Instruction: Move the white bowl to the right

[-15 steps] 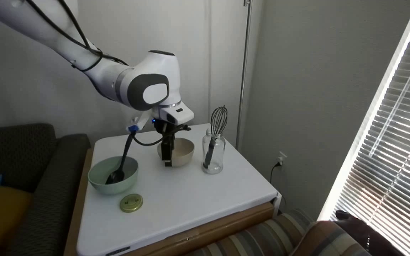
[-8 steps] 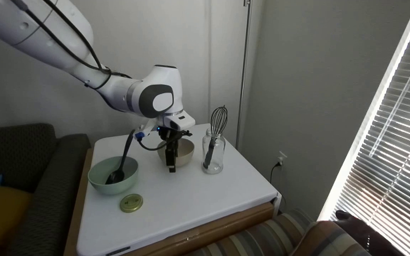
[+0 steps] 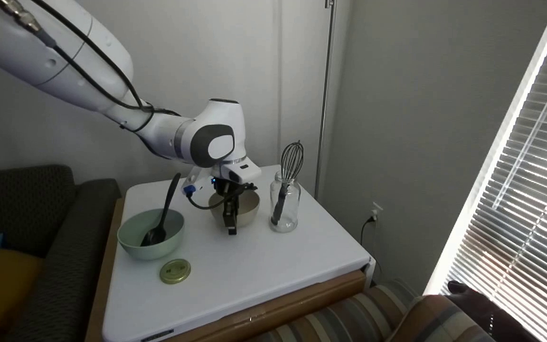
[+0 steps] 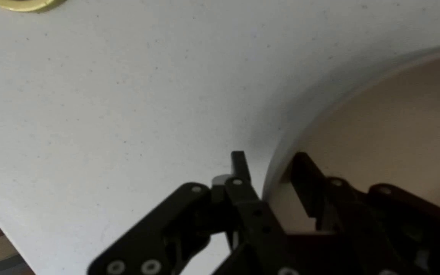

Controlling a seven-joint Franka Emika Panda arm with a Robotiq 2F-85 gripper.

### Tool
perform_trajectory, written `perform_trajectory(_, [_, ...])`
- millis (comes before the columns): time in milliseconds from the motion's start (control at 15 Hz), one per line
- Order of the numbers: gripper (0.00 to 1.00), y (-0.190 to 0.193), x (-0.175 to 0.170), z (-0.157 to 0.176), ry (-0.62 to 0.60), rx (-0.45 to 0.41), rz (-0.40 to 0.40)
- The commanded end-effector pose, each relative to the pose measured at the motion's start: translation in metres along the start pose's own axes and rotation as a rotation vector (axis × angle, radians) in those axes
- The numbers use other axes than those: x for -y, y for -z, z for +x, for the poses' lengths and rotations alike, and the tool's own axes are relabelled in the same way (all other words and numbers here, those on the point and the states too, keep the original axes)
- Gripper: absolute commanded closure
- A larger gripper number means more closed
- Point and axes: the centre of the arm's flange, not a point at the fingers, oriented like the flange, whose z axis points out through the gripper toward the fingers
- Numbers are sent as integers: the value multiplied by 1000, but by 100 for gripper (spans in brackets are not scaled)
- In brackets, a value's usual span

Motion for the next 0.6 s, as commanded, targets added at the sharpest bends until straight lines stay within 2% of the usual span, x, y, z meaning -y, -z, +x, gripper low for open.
perform_trajectory(0, [95,11,3,3,45,-9,-40])
perform_trajectory(200, [100,34,5,1,97,-40,-38])
perform_trajectory(333, [100,47,3,-3,135,-46,-37])
perform_trajectory(533, [98,60,-11,-6,175,-37,-81])
